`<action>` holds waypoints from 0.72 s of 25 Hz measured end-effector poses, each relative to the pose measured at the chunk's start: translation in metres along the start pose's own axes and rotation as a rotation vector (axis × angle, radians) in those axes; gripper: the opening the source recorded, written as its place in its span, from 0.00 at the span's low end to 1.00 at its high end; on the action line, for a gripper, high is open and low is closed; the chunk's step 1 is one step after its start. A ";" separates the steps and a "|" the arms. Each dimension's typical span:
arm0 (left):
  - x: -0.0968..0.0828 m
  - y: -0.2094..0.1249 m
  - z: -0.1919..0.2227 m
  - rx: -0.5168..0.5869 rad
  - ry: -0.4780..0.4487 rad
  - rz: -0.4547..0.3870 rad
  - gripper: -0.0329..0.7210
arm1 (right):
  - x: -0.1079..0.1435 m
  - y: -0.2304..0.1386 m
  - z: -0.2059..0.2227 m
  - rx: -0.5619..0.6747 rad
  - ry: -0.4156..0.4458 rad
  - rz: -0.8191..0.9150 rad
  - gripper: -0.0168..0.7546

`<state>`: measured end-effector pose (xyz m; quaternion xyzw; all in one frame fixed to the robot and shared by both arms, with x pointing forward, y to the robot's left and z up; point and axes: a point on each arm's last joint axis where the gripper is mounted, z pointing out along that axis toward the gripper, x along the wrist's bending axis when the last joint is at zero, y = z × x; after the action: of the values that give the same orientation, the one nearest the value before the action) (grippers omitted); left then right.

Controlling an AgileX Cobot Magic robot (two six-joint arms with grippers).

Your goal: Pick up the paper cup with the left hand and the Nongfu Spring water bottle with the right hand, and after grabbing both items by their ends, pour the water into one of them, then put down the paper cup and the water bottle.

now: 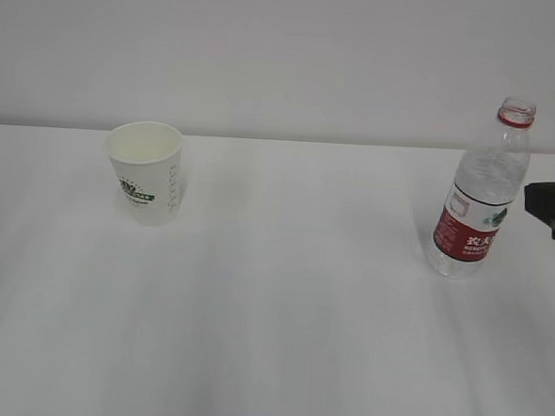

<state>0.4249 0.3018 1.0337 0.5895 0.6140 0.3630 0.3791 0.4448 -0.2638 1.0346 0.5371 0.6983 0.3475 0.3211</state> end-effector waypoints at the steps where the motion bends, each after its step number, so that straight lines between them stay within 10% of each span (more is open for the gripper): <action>1: 0.000 0.000 0.000 -0.001 0.000 0.000 0.74 | 0.000 -0.001 0.004 0.005 0.001 0.005 0.72; 18: 0.005 -0.031 0.015 -0.154 0.029 -0.029 0.74 | 0.004 -0.050 0.024 -0.201 -0.015 0.120 0.71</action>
<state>0.4245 0.3052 0.9996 0.5444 0.5983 0.4118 0.4196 0.4372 -0.2656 0.9794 0.5454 0.6243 0.4303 0.3571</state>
